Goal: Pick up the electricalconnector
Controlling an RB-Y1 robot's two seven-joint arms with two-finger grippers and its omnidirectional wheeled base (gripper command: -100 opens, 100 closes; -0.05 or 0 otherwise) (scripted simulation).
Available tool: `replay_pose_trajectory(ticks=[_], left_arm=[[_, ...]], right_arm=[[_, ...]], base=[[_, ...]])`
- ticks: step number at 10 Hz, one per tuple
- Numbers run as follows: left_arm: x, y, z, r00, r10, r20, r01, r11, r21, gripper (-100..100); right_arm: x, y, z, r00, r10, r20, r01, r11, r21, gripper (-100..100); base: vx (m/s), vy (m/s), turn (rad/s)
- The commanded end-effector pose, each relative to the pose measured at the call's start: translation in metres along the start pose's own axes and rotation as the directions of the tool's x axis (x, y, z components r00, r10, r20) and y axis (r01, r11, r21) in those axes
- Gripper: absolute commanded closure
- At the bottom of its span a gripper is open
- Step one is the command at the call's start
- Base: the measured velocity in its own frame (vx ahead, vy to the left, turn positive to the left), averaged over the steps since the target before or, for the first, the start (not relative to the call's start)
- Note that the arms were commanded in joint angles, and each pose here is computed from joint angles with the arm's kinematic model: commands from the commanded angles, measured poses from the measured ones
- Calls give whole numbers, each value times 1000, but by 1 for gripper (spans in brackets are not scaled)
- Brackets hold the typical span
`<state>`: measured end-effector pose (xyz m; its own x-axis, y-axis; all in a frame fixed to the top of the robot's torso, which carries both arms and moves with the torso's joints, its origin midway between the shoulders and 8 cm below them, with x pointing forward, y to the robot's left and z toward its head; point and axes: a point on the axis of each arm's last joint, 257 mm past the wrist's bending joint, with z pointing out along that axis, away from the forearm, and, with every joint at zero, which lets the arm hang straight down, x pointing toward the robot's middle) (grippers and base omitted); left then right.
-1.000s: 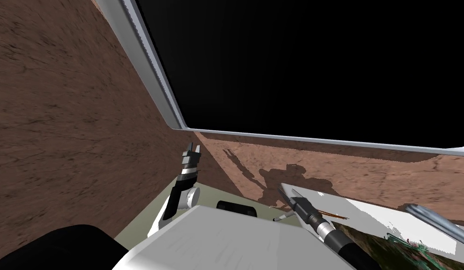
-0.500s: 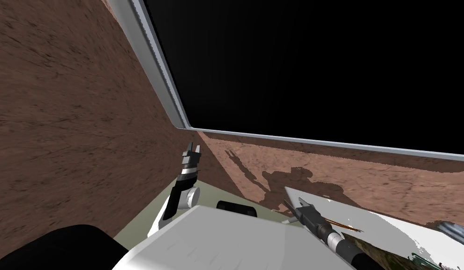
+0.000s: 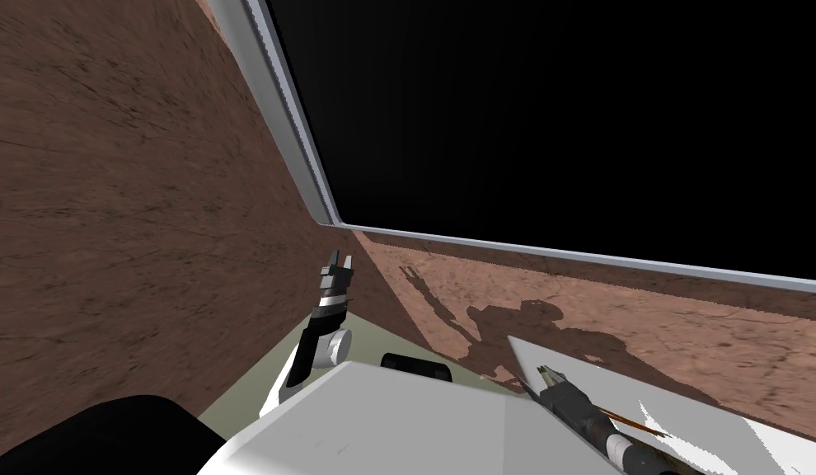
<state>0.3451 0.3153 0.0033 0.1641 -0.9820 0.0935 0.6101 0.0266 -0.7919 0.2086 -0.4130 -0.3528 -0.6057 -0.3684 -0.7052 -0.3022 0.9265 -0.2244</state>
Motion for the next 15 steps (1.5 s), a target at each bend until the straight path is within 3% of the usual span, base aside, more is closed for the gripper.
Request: replay_pose_trajectory(ticks=[1, 2, 3, 4, 5, 6, 7, 8, 9, 10, 11, 13, 14, 15], left_arm=[[0, 0, 0, 1000, 0, 0, 0, 1000, 0, 0], [0, 0, 0, 1000, 0, 0, 0, 1000, 0, 0], [0, 0, 0, 1000, 0, 0, 0, 1000, 0, 0], [0, 0, 0, 1000, 0, 0, 0, 1000, 0, 0], [0, 0, 0, 1000, 0, 0, 0, 1000, 0, 0], [0, 0, 0, 1000, 0, 0, 0, 1000, 0, 0], [0, 0, 0, 1000, 0, 0, 0, 1000, 0, 0], [0, 0, 0, 1000, 0, 0, 0, 1000, 0, 0], [0, 0, 0, 1000, 0, 0, 0, 1000, 0, 0], [0, 0, 0, 1000, 0, 0, 0, 1000, 0, 0], [0, 0, 0, 1000, 0, 0, 0, 1000, 0, 0], [0, 0, 0, 1000, 0, 0, 0, 1000, 0, 0], [0, 0, 0, 1000, 0, 0, 0, 1000, 0, 0], [0, 0, 0, 1000, 0, 0, 0, 1000, 0, 0]], right_arm=[[16, -2, -4, 998, -56, -37, 57, 998, 3, -100], [39, -12, -11, 988, -115, -106, 116, 993, 1, -100], [39, -12, -11, 985, -139, -106, 140, 990, -2, -100], [60, -22, -19, 964, -202, -171, 203, 979, -12, -100], [60, -22, -19, 960, -220, -171, 220, 975, -15, -100], [79, -33, -28, 931, -283, -231, 284, 958, -32, -100], [79, -33, -28, 927, -296, -231, 296, 954, -35, -100], [96, -44, -37, 889, -360, -284, 359, 931, -58, -100], [96, -44, -37, 886, -367, -283, 366, 929, -61, -100], [112, -55, -46, 840, -431, -329, 427, 900, -90, -100], [112, -55, -46, 839, -433, -329, 428, 899, -90, -100], [136, -76, -64, 744, -535, -401, 521, 840, -152, -100], [136, -76, -64, 739, -542, -399, 528, 835, -156, -100], [146, -85, -72, 690, -586, -424, 566, 803, -189, -100]], base=[[8, -8, 67], [8, -5, 101], [7, -6, 57], [7, -5, 114], [6, -8, 61], [8, -6, 105], [8, -7, 67], [7, -5, 112], [5, -7, 47], [7, -5, 68], [7, -6, 59], [7, -8, 119], [6, -10, 44], [5, -6, 74]])
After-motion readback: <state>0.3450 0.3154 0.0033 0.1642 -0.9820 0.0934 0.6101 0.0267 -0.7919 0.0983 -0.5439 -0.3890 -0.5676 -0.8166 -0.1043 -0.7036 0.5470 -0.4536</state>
